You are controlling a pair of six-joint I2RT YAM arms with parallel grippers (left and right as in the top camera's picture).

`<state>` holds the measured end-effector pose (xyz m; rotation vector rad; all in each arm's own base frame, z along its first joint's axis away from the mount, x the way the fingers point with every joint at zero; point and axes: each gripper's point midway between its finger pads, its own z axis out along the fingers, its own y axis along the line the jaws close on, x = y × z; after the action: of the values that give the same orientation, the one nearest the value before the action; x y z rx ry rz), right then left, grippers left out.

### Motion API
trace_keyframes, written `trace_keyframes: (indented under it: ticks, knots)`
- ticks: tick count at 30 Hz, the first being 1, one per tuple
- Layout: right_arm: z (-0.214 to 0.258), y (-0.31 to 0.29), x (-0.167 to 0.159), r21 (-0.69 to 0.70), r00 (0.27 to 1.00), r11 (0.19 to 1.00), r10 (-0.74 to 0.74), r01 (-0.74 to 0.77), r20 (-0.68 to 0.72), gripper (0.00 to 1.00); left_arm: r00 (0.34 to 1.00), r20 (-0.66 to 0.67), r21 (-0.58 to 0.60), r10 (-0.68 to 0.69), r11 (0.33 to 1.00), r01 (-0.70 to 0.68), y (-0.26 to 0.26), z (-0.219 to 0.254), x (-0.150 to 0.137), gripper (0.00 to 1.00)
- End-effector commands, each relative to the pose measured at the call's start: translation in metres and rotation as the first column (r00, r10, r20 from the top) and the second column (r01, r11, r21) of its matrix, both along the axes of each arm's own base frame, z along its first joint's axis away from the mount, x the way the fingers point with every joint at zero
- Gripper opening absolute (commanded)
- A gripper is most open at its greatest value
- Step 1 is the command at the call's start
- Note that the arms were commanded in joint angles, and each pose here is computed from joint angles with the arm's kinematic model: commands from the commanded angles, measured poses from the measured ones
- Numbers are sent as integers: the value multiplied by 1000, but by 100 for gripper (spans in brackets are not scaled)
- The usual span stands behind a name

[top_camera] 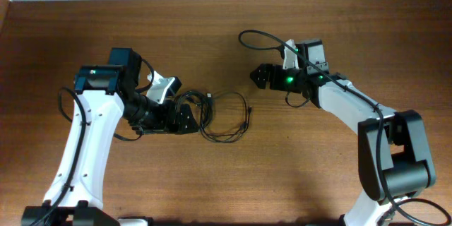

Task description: Untangle cables

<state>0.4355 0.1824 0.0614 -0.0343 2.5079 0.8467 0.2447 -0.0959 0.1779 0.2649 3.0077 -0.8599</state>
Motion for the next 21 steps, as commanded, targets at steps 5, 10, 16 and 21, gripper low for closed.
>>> trace_keyframes:
  ticks: [5, 10, 16, 21]
  knots:
    - [-4, -1, 1, -6, 1000, 1000, -6, 6, -8, 98, 1000, 12, -15, -6, 1000, 6, -2, 4, 2, 99]
    - [-4, -1, 1, -6, 1000, 1000, -6, 6, -8, 99, 1000, 27, 76, -9, 997, 7, 11, -4, 5, 99]
    - [-4, -1, 1, -6, 1000, 1000, -6, 6, -8, 98, 971, 220, 46, 93, 993, -105, 9, 2, 61, 75]
    - [-4, -1, 1, -6, 1000, 1000, -6, 6, -8, 98, 879, 363, 190, 309, 899, -395, 51, 1, 110, 0]
